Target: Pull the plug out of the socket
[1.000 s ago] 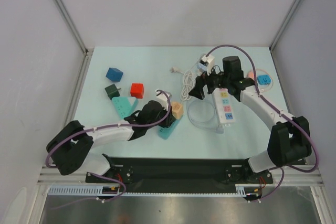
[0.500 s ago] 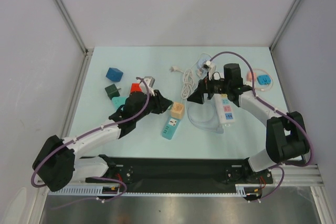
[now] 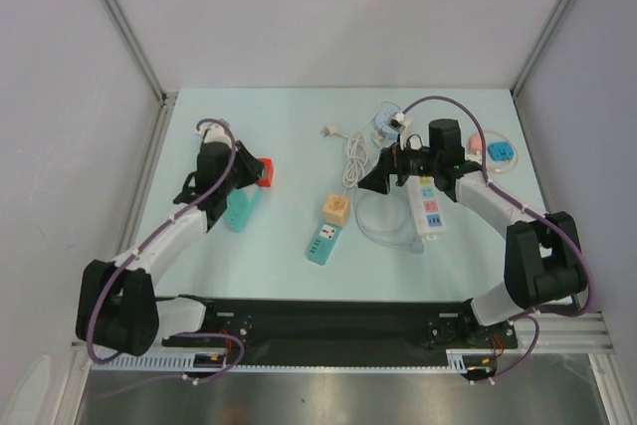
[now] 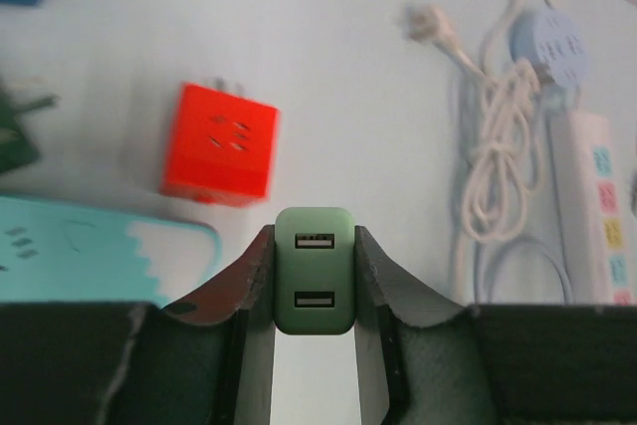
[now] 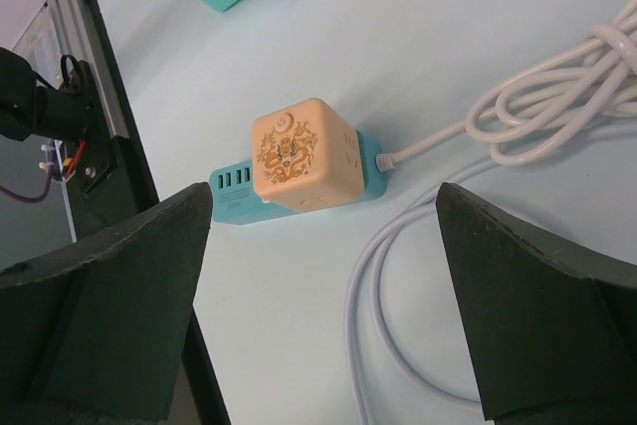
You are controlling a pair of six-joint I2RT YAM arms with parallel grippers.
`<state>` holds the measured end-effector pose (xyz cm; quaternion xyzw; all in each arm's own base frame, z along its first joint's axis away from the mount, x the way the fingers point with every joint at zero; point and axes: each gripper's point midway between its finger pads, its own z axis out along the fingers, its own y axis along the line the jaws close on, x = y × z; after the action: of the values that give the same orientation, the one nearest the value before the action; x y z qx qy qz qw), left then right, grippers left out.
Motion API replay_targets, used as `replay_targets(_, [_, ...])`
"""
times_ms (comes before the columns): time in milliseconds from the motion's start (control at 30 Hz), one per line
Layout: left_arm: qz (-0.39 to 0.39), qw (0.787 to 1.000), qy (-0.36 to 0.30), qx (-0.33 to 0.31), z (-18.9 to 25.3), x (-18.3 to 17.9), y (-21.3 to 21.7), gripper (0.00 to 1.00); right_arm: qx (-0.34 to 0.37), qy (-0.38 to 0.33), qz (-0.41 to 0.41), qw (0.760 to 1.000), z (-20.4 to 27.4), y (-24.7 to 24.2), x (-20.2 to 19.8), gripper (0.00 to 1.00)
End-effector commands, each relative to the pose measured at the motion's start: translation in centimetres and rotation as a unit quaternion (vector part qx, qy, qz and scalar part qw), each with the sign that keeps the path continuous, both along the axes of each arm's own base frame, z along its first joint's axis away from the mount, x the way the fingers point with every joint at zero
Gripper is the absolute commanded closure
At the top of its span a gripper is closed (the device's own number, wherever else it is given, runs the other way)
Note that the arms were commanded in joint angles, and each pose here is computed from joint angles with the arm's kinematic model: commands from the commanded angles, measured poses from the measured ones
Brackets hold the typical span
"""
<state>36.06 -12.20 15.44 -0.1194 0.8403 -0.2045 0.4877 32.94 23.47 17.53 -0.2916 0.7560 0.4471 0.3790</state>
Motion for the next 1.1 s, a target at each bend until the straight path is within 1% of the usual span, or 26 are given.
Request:
replay_targets(0, [0.048,0.999,-0.006,0.009,1.6,3.4,3.3,1.00,0.001,-0.027,-0.003,1.000,1.3,-0.1,0.7,0.00])
replay_targets(33, [0.063,0.998,-0.012,0.010,2.2,4.5,4.3,1.00,0.001,-0.027,-0.003,1.000,1.2,-0.1,0.7,0.00])
replay_targets(100, [0.081,0.997,-0.001,0.016,1.8,5.7,5.5,1.00,0.001,-0.025,-0.001,1.000,1.1,-0.1,0.7,0.00])
replay_targets(167, [0.097,0.995,0.012,0.021,0.9,7.6,6.7,1.00,0.000,-0.025,-0.001,1.000,1.1,-0.1,0.7,0.00])
replay_targets(200, [0.101,0.994,0.033,0.028,-0.2,7.9,7.1,1.00,-0.001,-0.024,-0.001,1.000,1.0,-0.1,0.7,0.00])
replay_targets(233, [0.103,0.993,0.046,0.030,-1.0,8.9,7.5,1.00,-0.001,-0.022,-0.002,1.000,0.9,-0.2,0.8,0.00])
replay_targets(300, [0.103,0.992,0.063,0.039,-2.1,10.0,7.8,1.00,-0.001,-0.021,0.000,1.000,0.9,-0.1,0.7,0.00])
replay_targets(333, [0.101,0.991,0.073,0.045,-2.9,11.1,7.8,1.00,-0.002,-0.018,-0.002,1.000,0.8,-0.2,0.8,0.00])
replay_targets(433, [0.101,0.988,0.098,0.063,-4.2,12.3,8.1,0.99,-0.007,-0.029,0.002,1.000,0.7,-0.1,1.0,0.00])
replay_targets(467, [0.101,0.985,0.122,0.069,-5.8,12.3,8.2,0.99,-0.008,-0.027,0.003,1.000,0.5,-0.1,1.0,0.00])
replay_targets(500, [0.098,0.984,0.129,0.074,-6.4,12.4,8.3,0.98,-0.010,-0.030,0.001,1.000,0.5,-0.2,1.1,0.00])
replay_targets(533, [0.099,0.983,0.133,0.075,-6.6,12.6,8.3,0.91,-0.014,-0.018,0.001,1.000,0.1,-0.3,0.9,0.00])
replay_targets(600, [0.097,0.981,0.150,0.077,-7.8,12.6,8.3,0.81,-0.016,-0.016,0.003,1.000,-0.2,-0.3,0.9,0.00])
replay_targets(633, [0.097,0.980,0.155,0.076,-8.0,12.5,8.3,0.70,-0.016,-0.016,0.003,1.000,-0.1,-0.3,0.9,0.00])
replay_targets(667, [0.097,0.980,0.159,0.077,-8.3,12.5,8.3,0.63,-0.017,-0.015,0.004,1.000,-0.2,-0.3,0.9,0.01])
replay_targets(700, [0.096,0.978,0.166,0.078,-8.8,12.5,8.3,0.52,-0.018,-0.015,0.003,1.000,-0.2,-0.3,1.0,0.00])
replay_targets(800, [0.095,0.975,0.180,0.083,-9.4,12.3,8.6,0.35,-0.021,-0.016,0.004,1.000,-0.2,-0.4,1.0,0.00])
replay_targets(833, [0.097,0.975,0.182,0.084,-9.3,12.3,8.8,0.28,-0.021,-0.019,0.005,1.000,-0.1,-0.4,0.9,0.00])
replay_targets(867, [0.094,0.975,0.181,0.086,-9.1,12.2,8.8,0.25,-0.022,-0.020,0.005,1.000,-0.1,-0.4,0.9,0.00])
replay_targets(900, [0.096,0.977,0.168,0.088,-7.9,12.2,8.9,0.21,-0.022,-0.024,0.005,0.999,0.2,-0.4,0.9,0.00])
replay_targets(1000, [0.080,0.983,0.137,0.094,-5.6,12.0,8.7,0.18,-0.028,-0.036,0.005,0.999,0.4,-0.6,0.9,0.00])
replay_targets(1033, [0.075,0.986,0.114,0.093,-3.6,11.7,8.5,0.17,-0.030,-0.037,0.005,0.999,0.4,-0.7,0.8,0.00])
replay_targets(1067, [0.065,0.988,0.101,0.100,-2.6,11.4,8.4,0.16,-0.034,-0.047,0.011,0.998,0.4,-0.8,0.8,0.00])
